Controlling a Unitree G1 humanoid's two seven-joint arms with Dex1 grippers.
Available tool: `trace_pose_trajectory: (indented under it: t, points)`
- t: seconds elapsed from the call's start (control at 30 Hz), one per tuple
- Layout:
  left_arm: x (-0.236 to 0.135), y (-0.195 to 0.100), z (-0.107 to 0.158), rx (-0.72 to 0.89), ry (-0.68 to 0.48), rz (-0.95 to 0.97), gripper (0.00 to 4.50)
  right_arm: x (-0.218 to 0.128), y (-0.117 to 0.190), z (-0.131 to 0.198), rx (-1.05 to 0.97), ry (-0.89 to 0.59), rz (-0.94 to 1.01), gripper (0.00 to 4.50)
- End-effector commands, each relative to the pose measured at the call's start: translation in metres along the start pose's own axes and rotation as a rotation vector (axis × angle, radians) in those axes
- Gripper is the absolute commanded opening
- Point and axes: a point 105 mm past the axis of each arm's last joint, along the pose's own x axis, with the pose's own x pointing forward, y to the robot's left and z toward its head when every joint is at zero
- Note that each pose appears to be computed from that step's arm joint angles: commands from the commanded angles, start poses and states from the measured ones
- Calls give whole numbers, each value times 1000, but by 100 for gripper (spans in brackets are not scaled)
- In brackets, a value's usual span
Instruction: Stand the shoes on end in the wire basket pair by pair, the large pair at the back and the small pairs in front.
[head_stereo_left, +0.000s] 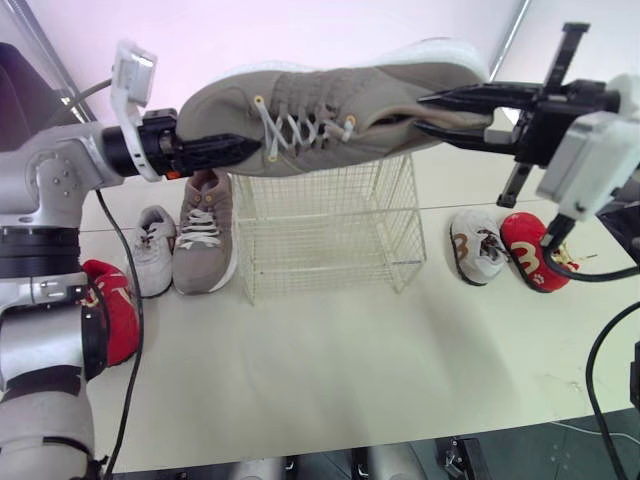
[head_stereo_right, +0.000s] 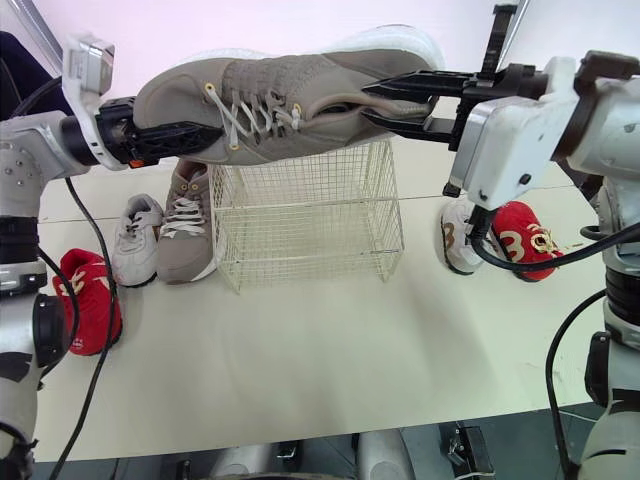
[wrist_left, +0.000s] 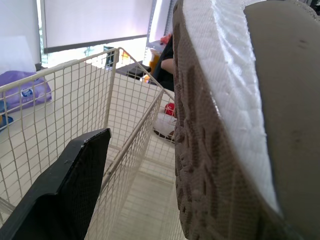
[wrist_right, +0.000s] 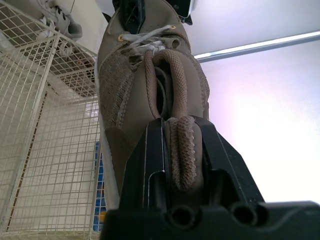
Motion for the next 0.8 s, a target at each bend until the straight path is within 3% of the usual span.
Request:
trace_pose_trajectory:
  t: [0.03, 0.17, 0.33, 0.6, 0.7, 0.8]
  points:
    - [2, -15, 12, 24, -26, -66, 258, -4, -16, 20, -75, -59, -63, 18]
    - [-2, -16, 13, 4, -33, -73, 87, -6, -14, 16, -55, -44, -53, 18]
    - [-1, -19, 14, -67, -90, -80, 70, -10, -14, 6, 82, -1, -58, 18]
    - [2, -23, 1, -252, -254, -50, 70, -40, -20, -14, 738, 71, -141, 430]
    - [5, -27, -1, -298, -327, -40, 70, -67, -33, -35, 1068, 59, -352, 446]
    - [9, -35, -2, -318, -374, -41, 70, -87, -13, -52, 1377, 37, -446, 446]
